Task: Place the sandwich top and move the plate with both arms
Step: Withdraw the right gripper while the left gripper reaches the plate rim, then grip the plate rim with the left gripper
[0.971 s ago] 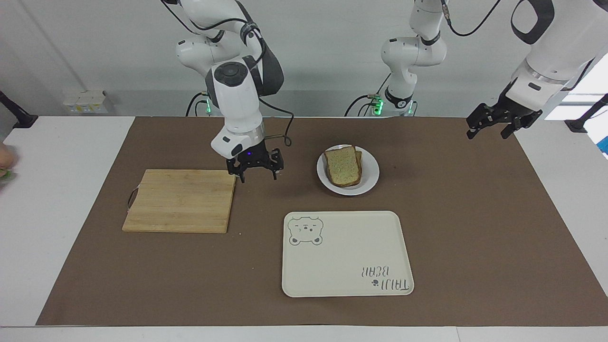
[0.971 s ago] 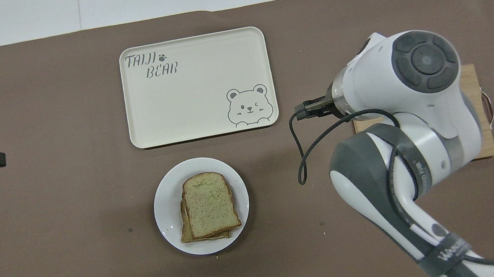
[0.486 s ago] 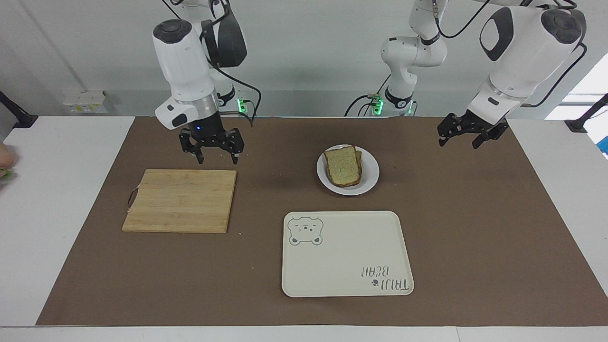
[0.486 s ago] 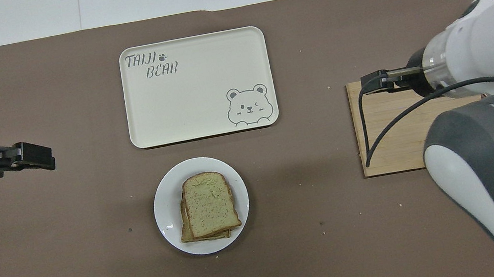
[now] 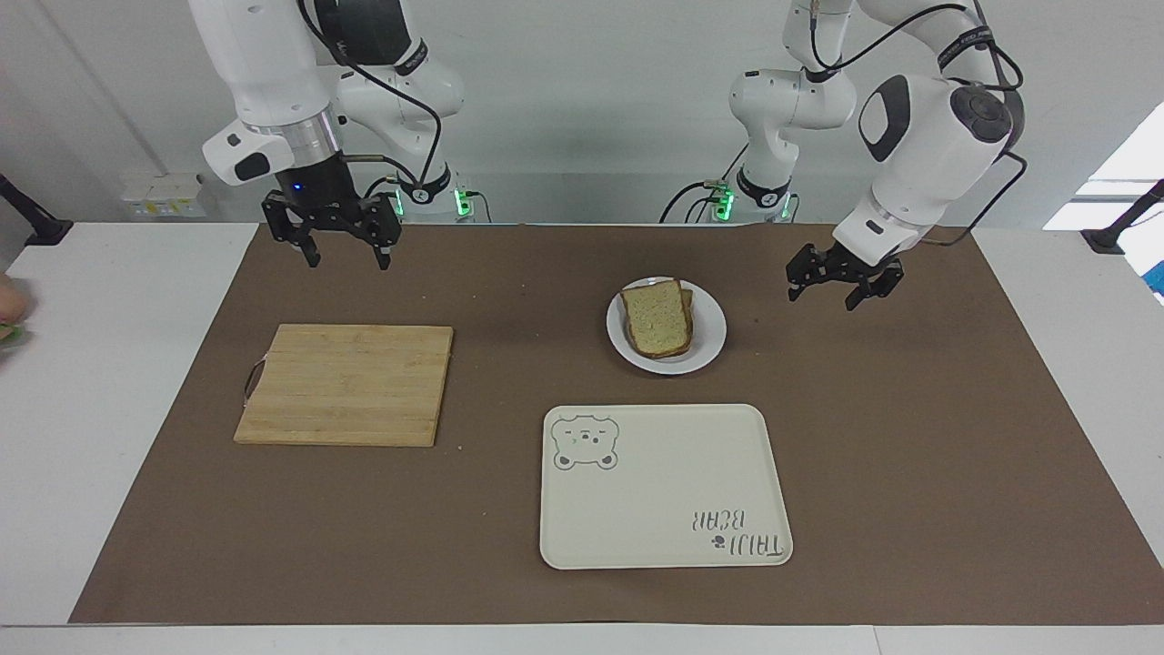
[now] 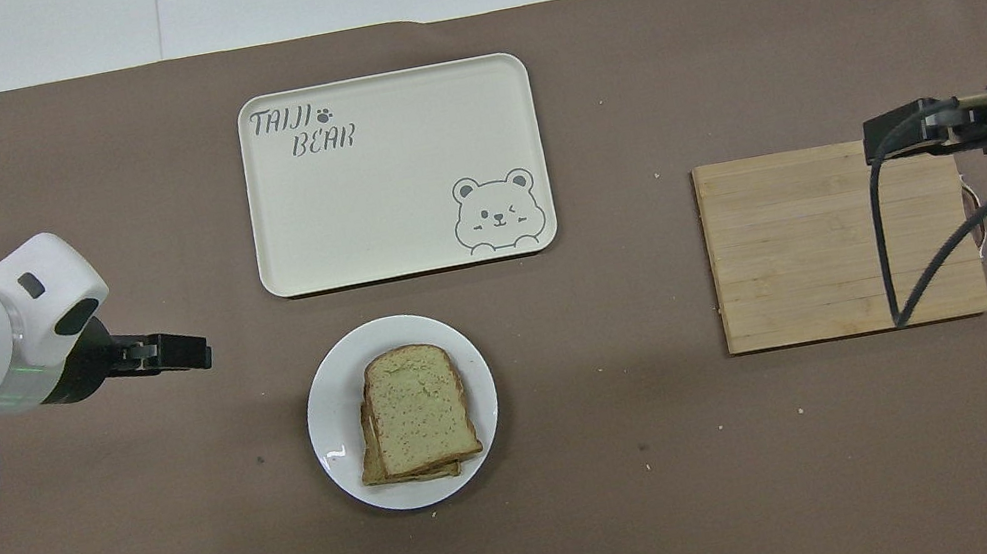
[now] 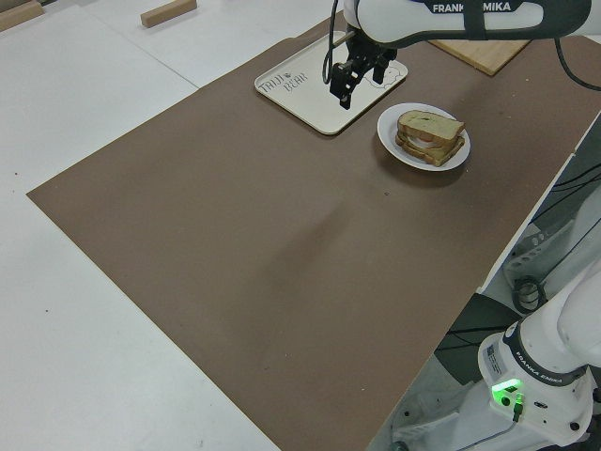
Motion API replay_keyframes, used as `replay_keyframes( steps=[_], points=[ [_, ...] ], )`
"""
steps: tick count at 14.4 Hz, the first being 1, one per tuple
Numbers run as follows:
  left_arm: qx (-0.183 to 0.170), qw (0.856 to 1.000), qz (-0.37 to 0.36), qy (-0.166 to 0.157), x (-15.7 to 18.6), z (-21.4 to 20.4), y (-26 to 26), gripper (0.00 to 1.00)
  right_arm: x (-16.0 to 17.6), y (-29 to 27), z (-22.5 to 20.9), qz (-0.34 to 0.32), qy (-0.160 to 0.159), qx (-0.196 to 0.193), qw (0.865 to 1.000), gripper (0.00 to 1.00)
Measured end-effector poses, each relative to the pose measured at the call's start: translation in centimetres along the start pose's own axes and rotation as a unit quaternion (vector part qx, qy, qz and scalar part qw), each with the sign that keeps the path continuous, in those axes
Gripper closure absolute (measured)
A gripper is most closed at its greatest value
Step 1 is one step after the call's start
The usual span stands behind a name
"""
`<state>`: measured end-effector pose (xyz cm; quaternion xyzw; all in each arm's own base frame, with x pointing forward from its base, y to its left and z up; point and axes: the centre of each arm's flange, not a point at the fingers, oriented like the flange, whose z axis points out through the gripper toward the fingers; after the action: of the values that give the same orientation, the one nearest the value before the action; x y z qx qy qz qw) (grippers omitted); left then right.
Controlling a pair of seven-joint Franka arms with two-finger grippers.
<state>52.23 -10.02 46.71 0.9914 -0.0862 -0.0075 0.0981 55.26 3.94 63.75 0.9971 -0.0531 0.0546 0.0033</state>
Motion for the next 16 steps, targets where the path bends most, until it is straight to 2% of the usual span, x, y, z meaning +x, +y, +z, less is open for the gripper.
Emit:
replay_keyframes(
  steps=[2,7,11,13,15,16],
  points=[
    [-0.027,0.999,0.018,0.0,-1.0,2.8,1.2,0.0,-0.3,1.2,-1.5,0.01,-0.009,-0.003,1.0,0.0],
    [-0.137,0.989,0.063,0.009,-4.0,8.6,0.1,0.0,-1.1,4.3,-4.1,0.013,0.001,-0.005,1.0,0.0],
    [-0.21,0.977,0.038,0.022,-6.7,13.3,-1.4,0.0,-1.5,4.0,-1.0,-0.015,-0.035,-0.009,0.999,0.0],
    [-0.229,0.972,0.036,0.027,-7.4,14.7,-1.6,0.0,-1.5,3.3,-0.3,-0.019,-0.04,-0.005,0.999,0.0],
    [-0.23,0.972,0.035,0.027,-7.4,15.5,-1.8,0.03,-1.6,3.2,-0.3,-0.021,-0.04,-0.003,0.999,0.0],
    [-0.228,0.973,0.035,0.028,-7.4,15.7,-1.8,0.15,-1.6,3.3,-0.3,-0.02,-0.039,-0.003,0.999,0.0]
  ],
)
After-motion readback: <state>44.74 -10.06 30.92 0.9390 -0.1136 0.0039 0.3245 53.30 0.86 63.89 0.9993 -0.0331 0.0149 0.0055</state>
